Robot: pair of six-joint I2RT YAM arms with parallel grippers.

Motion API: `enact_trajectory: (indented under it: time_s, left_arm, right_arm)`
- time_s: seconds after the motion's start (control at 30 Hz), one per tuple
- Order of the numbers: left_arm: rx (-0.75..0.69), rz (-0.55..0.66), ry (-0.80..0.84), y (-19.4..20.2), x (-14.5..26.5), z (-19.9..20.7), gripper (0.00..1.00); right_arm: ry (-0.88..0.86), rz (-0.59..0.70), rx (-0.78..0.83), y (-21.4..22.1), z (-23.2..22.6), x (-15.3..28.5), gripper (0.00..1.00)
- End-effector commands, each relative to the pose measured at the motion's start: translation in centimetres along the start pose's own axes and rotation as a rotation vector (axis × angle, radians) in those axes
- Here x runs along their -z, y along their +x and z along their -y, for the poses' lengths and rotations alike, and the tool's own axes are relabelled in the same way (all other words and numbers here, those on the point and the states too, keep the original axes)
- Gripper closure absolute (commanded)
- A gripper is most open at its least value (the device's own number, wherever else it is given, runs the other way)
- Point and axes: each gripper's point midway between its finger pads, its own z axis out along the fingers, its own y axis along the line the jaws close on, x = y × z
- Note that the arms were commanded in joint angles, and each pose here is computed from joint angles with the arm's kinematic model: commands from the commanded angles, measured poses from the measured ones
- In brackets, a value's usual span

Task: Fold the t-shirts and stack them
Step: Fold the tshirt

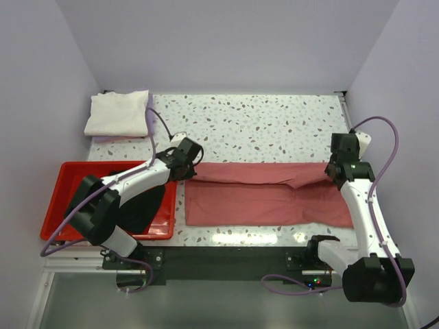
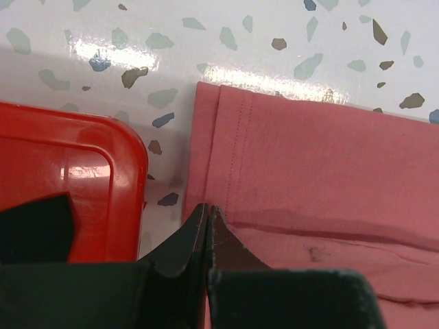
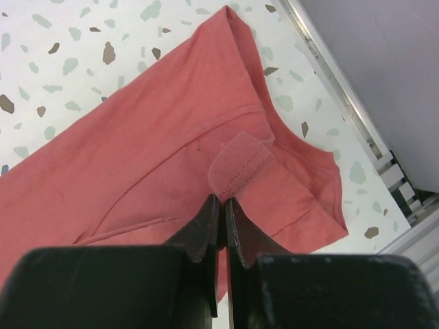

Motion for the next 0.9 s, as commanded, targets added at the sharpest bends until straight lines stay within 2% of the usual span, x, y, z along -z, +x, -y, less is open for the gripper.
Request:
enact_trajectory:
  time_s: [0.0, 0.1, 0.13, 0.17, 0.2, 0.27, 0.37, 0.4, 0.43, 0.47, 0.53, 0.57, 0.6, 0.7, 0.87]
  left_arm:
    - [0.032, 0.036, -0.004, -0.6, 0.6, 0.0, 1.0]
    - [0.022, 0.024, -0.001, -0.2, 0.8, 0.1, 1.0]
    - [0.019, 0.018, -0.005, -0.1, 0.9, 0.0, 0.97]
    - [0.019, 0.008, -0.016, 0.2, 1.0, -0.3, 0.93]
    - [0.02, 0.005, -0.02, 0.4, 1.1, -0.4, 0.84]
    - [0.028, 0.007, -0.012, 0.5, 1.6, -0.4, 0.8]
    - [0.032, 0.02, 0.01, 0.5, 2.7, -0.2, 0.54]
    - [0.033, 0.026, 0.015, 0.4, 3.0, -0.1, 0.42]
    - [0.031, 0.035, 0.029, 0.3, 3.5, 0.1, 0.36]
    - [0.033, 0.043, 0.038, 0.0, 3.8, 0.3, 0.31]
    - [0.031, 0.051, 0.056, -0.1, 4.2, 0.8, 0.19]
    - [0.028, 0.056, 0.066, -0.4, 4.4, 1.1, 0.16]
    - [0.024, 0.059, 0.074, -0.5, 4.5, 1.4, 0.11]
    - [0.008, 0.062, 0.125, -0.8, 4.8, 2.9, 0.01]
    - [-0.036, 0.063, 0.182, -1.4, 4.7, 5.9, 0.0]
  right_arm:
    - [0.059, 0.018, -0.046, 0.4, 1.7, 1.0, 0.94]
    - [0.075, 0.024, -0.058, 0.8, 2.3, 1.2, 0.88]
    - [0.084, 0.027, -0.062, 0.8, 2.6, 1.3, 0.86]
    - [0.098, 0.026, -0.07, 1.0, 2.8, 1.4, 0.8]
    - [0.121, 0.023, -0.069, 1.2, 3.4, 1.6, 0.76]
    - [0.171, 0.045, -0.088, 1.2, 4.5, 1.9, 0.71]
    - [0.193, 0.078, -0.141, 0.9, 5.4, 2.9, 0.62]
    - [0.176, 0.091, -0.154, 0.7, 5.3, 3.1, 0.6]
    - [0.155, 0.101, -0.166, 0.5, 5.0, 3.3, 0.56]
    - [0.107, 0.121, -0.189, 0.1, 4.5, 3.7, 0.4]
    - [0.045, 0.132, -0.196, -0.2, 3.6, 4.0, 0.24]
    - [-0.008, 0.126, -0.188, -0.2, 2.7, 4.1, 0.06]
    - [-0.045, 0.145, -0.195, -0.7, 2.2, 4.4, 0.01]
    - [-0.159, 0.128, -0.171, -0.7, 0.0, 4.5, 0.01]
    - [-0.342, 0.0, -0.117, 1.0, -4.7, 3.0, 0.01]
